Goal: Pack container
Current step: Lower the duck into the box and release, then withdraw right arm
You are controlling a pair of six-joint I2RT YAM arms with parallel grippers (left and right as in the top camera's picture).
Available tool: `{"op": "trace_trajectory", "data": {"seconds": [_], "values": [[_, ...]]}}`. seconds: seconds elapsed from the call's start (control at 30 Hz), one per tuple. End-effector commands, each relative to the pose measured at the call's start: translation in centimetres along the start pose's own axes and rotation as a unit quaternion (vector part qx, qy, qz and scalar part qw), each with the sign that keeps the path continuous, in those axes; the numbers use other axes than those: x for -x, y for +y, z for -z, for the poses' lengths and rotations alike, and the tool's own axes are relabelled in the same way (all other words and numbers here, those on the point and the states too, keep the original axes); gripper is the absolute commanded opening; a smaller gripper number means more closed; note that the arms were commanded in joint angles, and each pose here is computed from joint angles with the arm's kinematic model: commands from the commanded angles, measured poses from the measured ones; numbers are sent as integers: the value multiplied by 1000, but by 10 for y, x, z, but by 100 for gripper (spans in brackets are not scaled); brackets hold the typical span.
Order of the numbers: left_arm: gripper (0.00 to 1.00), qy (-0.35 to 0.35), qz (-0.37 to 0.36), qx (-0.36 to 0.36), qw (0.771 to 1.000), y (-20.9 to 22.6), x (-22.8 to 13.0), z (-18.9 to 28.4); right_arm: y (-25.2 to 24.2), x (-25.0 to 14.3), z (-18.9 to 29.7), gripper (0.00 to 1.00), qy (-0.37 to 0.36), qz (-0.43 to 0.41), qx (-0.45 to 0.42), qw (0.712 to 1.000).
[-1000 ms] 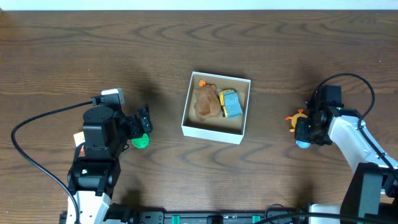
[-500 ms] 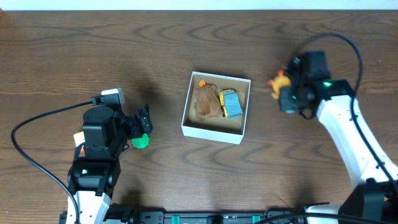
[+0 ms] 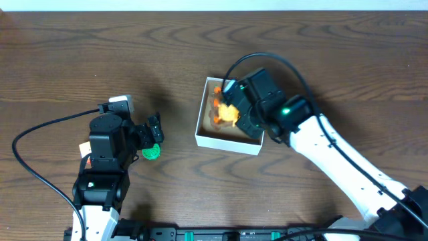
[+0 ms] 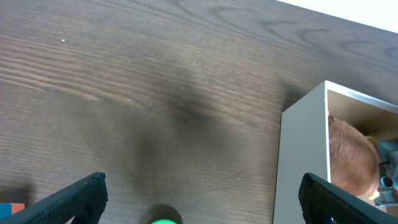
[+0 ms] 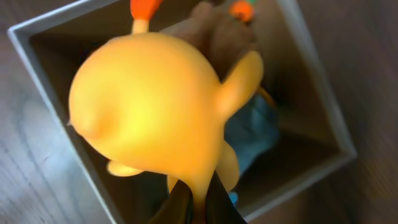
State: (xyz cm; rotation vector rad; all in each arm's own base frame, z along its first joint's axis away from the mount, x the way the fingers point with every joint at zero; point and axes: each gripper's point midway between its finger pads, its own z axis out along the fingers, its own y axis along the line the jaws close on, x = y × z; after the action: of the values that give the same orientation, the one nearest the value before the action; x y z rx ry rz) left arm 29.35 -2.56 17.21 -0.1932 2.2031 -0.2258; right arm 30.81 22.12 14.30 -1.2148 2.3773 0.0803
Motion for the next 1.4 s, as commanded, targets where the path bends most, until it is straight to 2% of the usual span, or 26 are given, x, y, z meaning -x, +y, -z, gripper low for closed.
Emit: {"op": "trace_trajectory", "data": {"seconds": [0.0,0.13,0.23,0.47,0.57,0.6,0.63,0.67,0.7,0.97,1.07,1.13,1.27,1.3,1.33,1.37], "values": [[98,-10,6,-1,1000,-2,9,3,15,-2,-12,1,22,35,15,999],[98,-10,6,-1,1000,-2,9,3,25,-14,-25,2,55,41,29,997],[98,-10,6,-1,1000,-2,9,3,27,-20,-32,6,71,42,34,996],[98,-10,6,-1,1000,-2,9,3,27,-20,-35,6,71,41,33,996],[98,-10,6,-1,1000,-2,9,3,27,-20,-35,9,72,41,34,996],[98,-10,6,-1,1000,-2,9,3,27,-21,-35,20,73,42,34,996],[98,-10,6,-1,1000,-2,9,3,27,-22,-35,36,75,42,35,996],[98,-10,6,-1,1000,-2,9,3,27,-23,-34,47,77,42,35,996],[98,-10,6,-1,1000,-2,9,3,28,-23,-34,52,78,42,36,995],[98,-10,6,-1,1000,-2,9,3,21,-22,-34,52,77,40,22,996],[98,-10,6,-1,1000,-2,9,3,17,-19,-32,41,68,33,17,997],[98,-10,6,-1,1000,-2,9,3,8,-11,-27,38,50,5,1,999],[98,0,7,2,1000,-1,5,4,-32,8,-4,40,-17,-109,-57,992],[98,6,7,4,1000,0,2,5,-44,9,2,44,-30,-143,-69,987],[98,17,8,7,1000,1,-1,7,-59,9,11,56,-46,-192,-80,977],[98,25,10,9,1000,1,-3,8,-72,6,19,60,-57,-234,-88,967]]}}
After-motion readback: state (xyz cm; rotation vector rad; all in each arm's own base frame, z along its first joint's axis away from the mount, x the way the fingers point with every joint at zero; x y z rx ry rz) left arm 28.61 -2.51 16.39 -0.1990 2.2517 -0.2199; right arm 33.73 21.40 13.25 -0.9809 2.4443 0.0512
